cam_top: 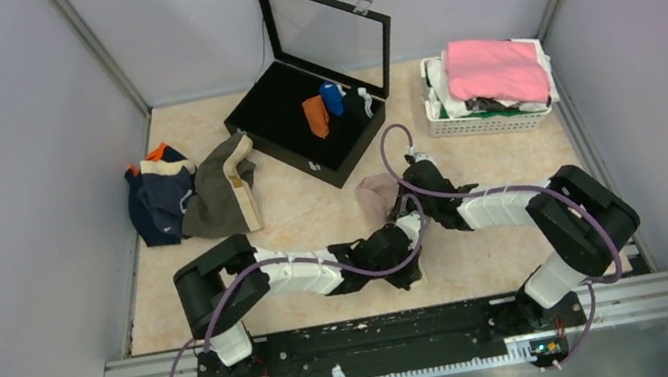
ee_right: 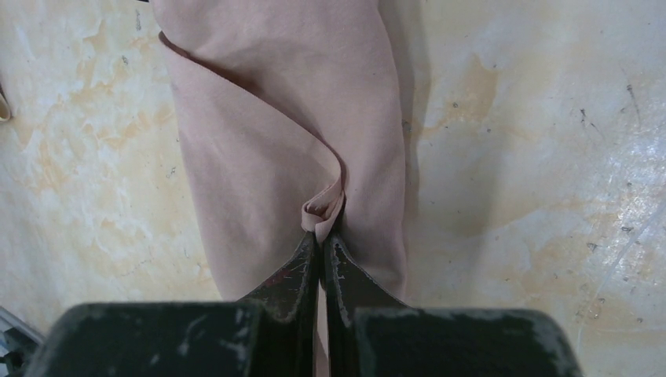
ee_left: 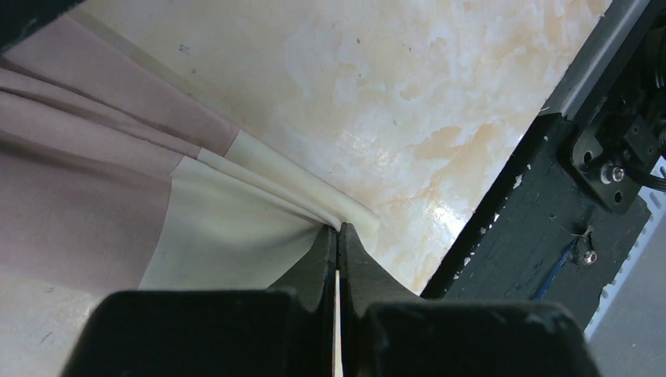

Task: Roll the underwear
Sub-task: Fold the underwear at the center of the board.

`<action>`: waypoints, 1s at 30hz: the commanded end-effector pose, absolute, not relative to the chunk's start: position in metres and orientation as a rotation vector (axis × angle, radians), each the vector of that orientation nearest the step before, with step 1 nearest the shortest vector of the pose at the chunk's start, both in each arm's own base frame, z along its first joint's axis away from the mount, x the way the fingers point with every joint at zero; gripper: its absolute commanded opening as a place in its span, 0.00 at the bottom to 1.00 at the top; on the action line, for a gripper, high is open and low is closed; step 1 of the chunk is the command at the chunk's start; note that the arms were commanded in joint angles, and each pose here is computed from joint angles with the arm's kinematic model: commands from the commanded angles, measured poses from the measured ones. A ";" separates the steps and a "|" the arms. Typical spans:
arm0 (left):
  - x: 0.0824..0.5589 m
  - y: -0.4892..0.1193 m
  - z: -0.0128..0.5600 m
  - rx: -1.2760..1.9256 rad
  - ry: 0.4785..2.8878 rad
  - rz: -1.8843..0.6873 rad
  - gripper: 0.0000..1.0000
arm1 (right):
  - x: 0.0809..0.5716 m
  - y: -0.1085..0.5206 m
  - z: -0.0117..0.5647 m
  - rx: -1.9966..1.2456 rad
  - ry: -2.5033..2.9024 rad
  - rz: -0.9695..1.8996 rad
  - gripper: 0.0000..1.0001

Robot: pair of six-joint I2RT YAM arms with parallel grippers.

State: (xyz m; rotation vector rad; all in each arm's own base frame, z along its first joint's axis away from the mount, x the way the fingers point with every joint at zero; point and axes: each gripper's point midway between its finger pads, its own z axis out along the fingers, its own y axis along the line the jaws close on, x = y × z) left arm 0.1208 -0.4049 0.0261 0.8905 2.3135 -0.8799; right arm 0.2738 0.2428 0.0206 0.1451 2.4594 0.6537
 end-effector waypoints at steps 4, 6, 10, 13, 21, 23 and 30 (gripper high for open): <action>0.103 -0.395 0.003 0.921 2.366 -0.909 0.00 | 0.275 0.220 0.022 0.159 2.471 0.544 0.00; 0.102 -0.391 0.000 0.919 2.376 -0.902 0.00 | 0.281 0.219 0.034 0.148 2.436 0.531 0.00; 0.098 -0.385 -0.006 0.928 2.394 -0.900 0.00 | 0.296 0.211 0.051 0.125 2.371 0.468 0.00; 0.095 -0.385 -0.009 0.939 2.400 -0.909 0.00 | 0.306 0.210 0.054 0.086 2.362 0.447 0.00; 0.092 -0.385 -0.014 0.966 2.409 -0.910 0.00 | 0.317 0.203 0.051 0.061 2.368 0.351 0.00; 0.091 -0.385 -0.015 0.971 2.410 -0.911 0.00 | 0.318 0.199 0.051 0.068 2.364 0.323 0.00; 0.091 -0.387 -0.016 0.983 2.415 -0.905 0.00 | 0.318 0.193 0.057 0.063 2.340 0.299 0.13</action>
